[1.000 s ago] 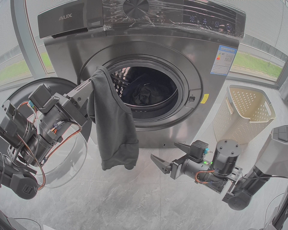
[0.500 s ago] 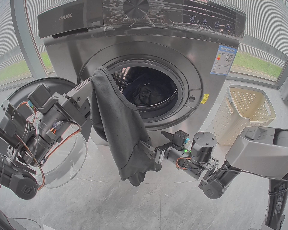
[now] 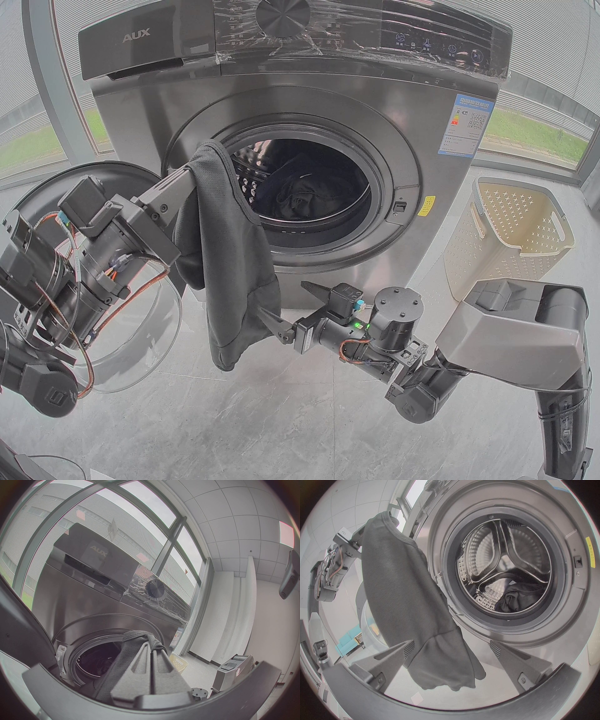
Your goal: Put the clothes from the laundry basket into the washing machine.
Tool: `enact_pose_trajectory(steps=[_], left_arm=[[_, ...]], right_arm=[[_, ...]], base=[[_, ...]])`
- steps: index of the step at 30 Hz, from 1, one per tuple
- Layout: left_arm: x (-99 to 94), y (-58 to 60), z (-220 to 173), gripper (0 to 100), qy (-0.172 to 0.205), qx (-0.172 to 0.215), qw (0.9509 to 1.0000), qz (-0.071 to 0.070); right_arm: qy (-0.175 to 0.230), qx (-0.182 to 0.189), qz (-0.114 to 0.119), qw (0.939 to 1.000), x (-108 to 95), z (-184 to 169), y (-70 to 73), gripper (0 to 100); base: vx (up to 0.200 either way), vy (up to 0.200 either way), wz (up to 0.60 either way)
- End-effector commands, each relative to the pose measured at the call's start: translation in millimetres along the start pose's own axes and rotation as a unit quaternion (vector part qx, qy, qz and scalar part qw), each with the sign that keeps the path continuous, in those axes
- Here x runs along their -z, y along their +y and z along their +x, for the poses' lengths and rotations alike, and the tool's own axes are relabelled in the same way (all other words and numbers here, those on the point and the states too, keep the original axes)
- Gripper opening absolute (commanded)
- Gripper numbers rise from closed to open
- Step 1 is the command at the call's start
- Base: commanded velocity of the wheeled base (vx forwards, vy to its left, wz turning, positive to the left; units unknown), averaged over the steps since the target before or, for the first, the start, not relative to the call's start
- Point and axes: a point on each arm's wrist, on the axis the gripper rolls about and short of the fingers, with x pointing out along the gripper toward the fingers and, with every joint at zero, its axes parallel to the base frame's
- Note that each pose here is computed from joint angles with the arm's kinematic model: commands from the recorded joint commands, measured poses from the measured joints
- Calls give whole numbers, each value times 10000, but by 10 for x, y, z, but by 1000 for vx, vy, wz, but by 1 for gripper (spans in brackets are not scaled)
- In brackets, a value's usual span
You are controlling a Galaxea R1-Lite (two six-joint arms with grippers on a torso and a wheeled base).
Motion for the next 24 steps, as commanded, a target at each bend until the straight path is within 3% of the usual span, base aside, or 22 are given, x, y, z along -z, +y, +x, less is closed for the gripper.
enact_pose_trajectory(steps=[1, 16, 17, 24], left_arm=[[5, 0, 3, 0, -5, 7, 10000, -1], [11, 0, -3, 0, 11, 10, 10000, -5], [15, 2, -1, 0, 16, 0, 10000, -7], [29, 29, -8, 0, 44, -58, 10000, 5]], right_arm=[[11, -57, 6, 10000, 65, 48, 27, 100], [-255, -21, -34, 9997, 66, 170, -22, 100], [-305, -51, -37, 9995, 54, 169, 0, 0], [-451, -46, -48, 9990, -146, 86, 14, 0]], base=[[0, 0, 0], [0, 0, 0], [0, 0, 0], [0, 0, 0]])
